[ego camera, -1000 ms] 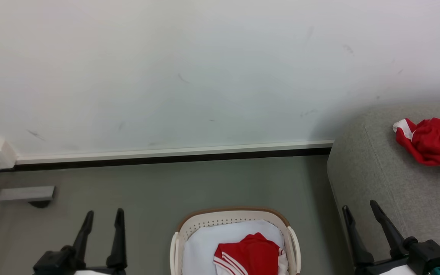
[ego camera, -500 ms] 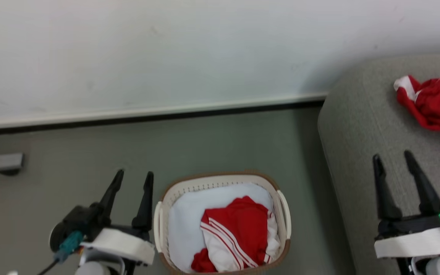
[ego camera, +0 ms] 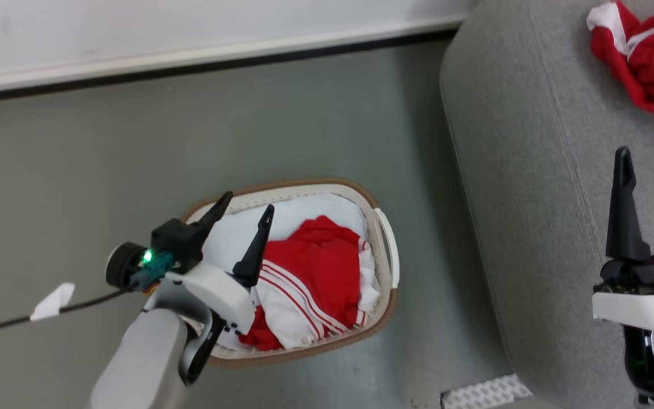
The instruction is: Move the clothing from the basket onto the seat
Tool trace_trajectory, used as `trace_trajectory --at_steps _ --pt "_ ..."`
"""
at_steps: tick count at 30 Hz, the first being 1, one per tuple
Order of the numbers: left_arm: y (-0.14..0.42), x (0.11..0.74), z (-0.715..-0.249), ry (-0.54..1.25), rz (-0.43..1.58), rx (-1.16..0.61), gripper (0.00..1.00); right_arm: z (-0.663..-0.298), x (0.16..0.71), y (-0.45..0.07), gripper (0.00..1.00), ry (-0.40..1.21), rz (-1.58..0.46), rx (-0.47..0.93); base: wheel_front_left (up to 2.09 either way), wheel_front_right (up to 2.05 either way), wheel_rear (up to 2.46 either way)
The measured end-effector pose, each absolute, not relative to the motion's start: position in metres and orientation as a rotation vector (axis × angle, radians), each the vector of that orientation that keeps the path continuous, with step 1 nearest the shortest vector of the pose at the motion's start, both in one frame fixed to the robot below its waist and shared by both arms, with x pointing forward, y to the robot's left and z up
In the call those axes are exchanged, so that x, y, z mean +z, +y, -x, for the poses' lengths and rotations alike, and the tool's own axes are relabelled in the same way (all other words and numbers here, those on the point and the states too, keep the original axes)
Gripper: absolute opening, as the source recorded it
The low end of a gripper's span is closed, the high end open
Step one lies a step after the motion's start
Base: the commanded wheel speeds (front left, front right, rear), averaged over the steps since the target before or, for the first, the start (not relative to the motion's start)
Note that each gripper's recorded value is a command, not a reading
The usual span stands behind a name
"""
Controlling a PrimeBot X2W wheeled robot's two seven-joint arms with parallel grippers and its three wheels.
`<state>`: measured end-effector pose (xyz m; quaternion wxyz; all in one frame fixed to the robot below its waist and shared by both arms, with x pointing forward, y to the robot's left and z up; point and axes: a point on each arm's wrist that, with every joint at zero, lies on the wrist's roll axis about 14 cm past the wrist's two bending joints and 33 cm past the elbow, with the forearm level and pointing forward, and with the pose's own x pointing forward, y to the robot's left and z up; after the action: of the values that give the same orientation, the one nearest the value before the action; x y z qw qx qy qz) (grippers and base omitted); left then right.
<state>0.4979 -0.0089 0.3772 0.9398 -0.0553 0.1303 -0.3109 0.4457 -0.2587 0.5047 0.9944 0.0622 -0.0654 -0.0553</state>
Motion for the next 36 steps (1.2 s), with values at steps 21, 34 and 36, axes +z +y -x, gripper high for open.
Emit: trace_trajectory --at_steps 21,34,36 --pt "-0.091 0.194 -0.469 0.77 -0.066 -1.005 1.0 -0.491 0.505 -0.288 1.0 -0.211 -0.099 -0.183 0.0 0.0 0.0" --pt "-0.085 0.108 -0.425 1.072 -0.195 -1.096 1.0 -0.507 0.48 -0.288 1.0 -0.176 -0.083 -0.168 0.0 0.0 0.0" --pt "-0.078 0.102 -0.424 1.112 -0.223 -1.092 1.0 -0.508 0.476 -0.287 1.0 -0.168 -0.086 -0.168 0.0 0.0 0.0"
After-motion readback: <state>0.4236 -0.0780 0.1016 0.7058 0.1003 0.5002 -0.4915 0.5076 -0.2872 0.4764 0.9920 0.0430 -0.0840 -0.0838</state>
